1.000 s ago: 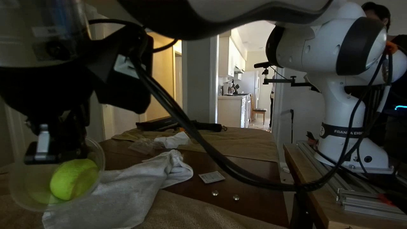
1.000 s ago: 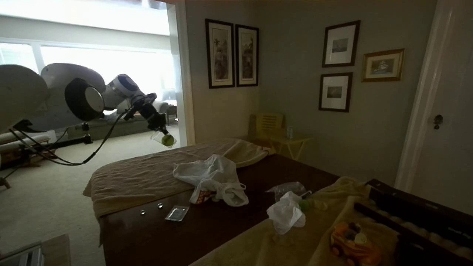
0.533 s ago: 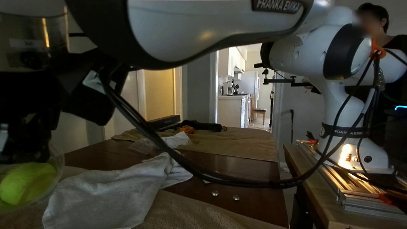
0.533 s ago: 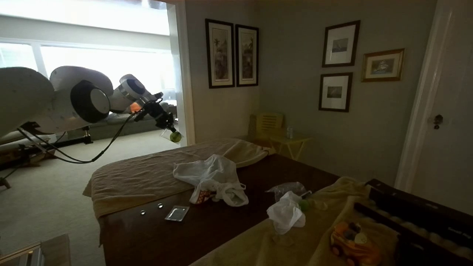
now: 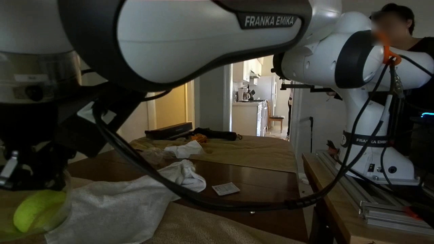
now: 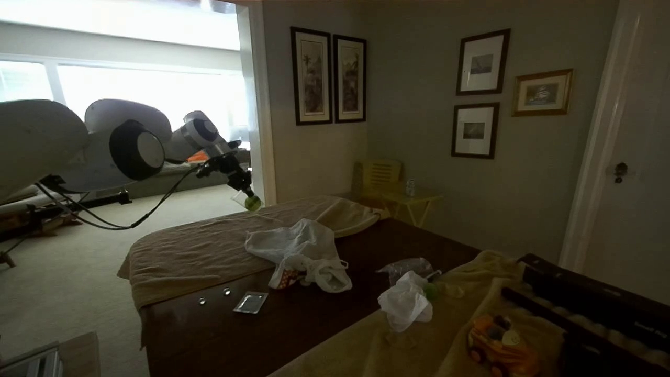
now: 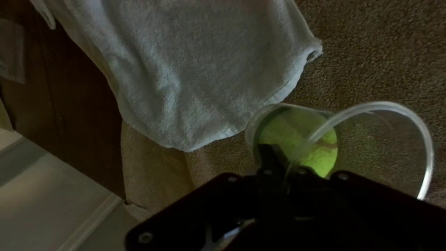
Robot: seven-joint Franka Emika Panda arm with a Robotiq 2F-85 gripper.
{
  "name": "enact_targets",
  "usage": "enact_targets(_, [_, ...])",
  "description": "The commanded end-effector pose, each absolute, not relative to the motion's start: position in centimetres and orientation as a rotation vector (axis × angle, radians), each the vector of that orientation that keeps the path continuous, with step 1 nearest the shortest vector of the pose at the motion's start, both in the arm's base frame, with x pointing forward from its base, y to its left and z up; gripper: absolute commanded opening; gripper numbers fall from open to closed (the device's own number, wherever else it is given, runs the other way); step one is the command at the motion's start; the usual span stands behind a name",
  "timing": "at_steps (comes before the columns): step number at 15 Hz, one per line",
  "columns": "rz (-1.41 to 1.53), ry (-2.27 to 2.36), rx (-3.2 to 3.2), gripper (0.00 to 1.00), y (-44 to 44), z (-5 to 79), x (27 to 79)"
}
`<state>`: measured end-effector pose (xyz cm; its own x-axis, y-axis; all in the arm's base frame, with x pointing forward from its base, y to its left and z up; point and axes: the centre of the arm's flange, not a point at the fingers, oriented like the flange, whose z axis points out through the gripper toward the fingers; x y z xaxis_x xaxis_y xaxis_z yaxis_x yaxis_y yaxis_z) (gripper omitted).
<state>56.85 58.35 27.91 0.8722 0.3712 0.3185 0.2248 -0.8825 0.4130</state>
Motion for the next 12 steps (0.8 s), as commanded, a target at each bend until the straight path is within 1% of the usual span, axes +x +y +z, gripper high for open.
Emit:
enact_targets(1, [0.556,0.437,2.678,0.03,58.2,27.8,57.0])
enact_targets(4, [0.553,0.439,2.676,0.03,58.2,27.5,56.9])
enact_targets(5, [0.553,0.439,2.676,0.01,58.2,27.5,56.9])
enact_targets(7, [0.597,0.379,2.747,0.01,56.4,28.1,57.3])
enact_targets(9, [0.649,0.252,2.805,0.01,53.9,28.9,57.9])
enact_targets(12, [0.643,0.041,2.855,0.01,50.2,29.4,59.3])
